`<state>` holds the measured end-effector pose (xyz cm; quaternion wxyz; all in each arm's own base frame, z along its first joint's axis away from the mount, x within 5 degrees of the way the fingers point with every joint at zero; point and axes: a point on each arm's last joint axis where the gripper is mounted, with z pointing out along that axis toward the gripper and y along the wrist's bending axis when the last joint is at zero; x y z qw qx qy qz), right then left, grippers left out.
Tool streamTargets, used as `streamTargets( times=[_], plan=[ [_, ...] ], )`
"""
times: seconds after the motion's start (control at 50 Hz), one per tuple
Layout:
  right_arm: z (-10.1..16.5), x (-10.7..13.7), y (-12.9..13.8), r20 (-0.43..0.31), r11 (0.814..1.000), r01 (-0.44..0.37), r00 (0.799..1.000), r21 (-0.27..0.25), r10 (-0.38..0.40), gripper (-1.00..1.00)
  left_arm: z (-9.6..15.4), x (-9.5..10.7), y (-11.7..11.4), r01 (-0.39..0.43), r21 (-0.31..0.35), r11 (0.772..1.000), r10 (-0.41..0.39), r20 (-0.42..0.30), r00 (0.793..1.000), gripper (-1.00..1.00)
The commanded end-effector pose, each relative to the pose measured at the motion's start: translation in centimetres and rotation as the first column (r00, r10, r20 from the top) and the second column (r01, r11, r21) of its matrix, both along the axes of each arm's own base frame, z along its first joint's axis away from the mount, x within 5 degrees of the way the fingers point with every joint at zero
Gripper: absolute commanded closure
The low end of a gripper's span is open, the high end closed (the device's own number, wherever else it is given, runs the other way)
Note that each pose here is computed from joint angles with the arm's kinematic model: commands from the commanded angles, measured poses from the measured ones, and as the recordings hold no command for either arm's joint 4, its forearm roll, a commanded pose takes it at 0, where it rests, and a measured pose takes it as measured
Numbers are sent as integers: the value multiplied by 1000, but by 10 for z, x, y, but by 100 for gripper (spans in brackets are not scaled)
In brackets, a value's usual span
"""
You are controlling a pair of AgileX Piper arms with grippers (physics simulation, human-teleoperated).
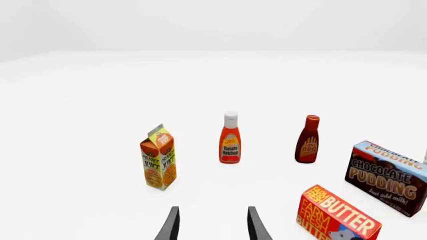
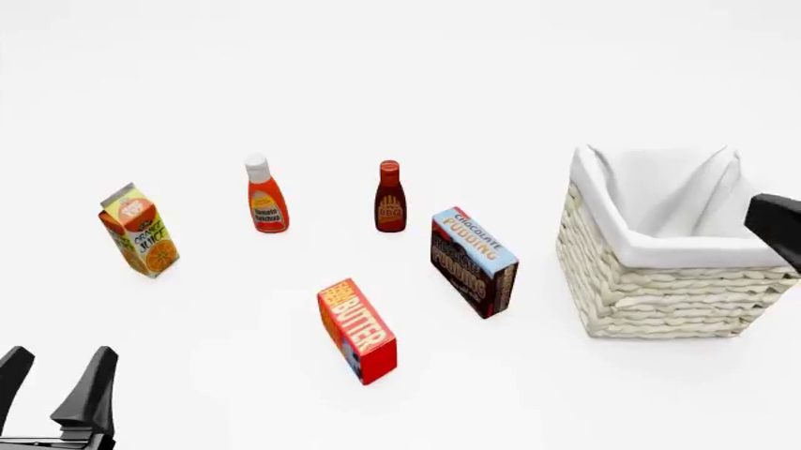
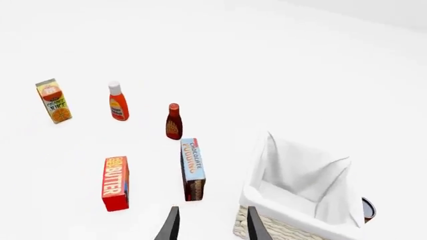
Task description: Pick the butter and place it in the basket.
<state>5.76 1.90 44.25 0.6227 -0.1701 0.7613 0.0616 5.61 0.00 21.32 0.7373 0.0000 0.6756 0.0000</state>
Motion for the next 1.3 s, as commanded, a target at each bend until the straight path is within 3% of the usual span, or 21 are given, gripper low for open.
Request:
streamTargets(
  times=[0.02,0.62,1.3],
  plan=[
    [9,18,10,-17,998,-51,999,-41,51,-100,0,0,0,0,0,1000,0,0,1000,-100],
    [21,78,44,-115,991,-122,987,-54,115,-100,0,0,0,0,0,1000,0,0,1000,-100],
    [11,139,77,-231,986,-147,965,-78,125,-100,0,0,0,0,0,1000,0,0,1000,-100]
  ],
)
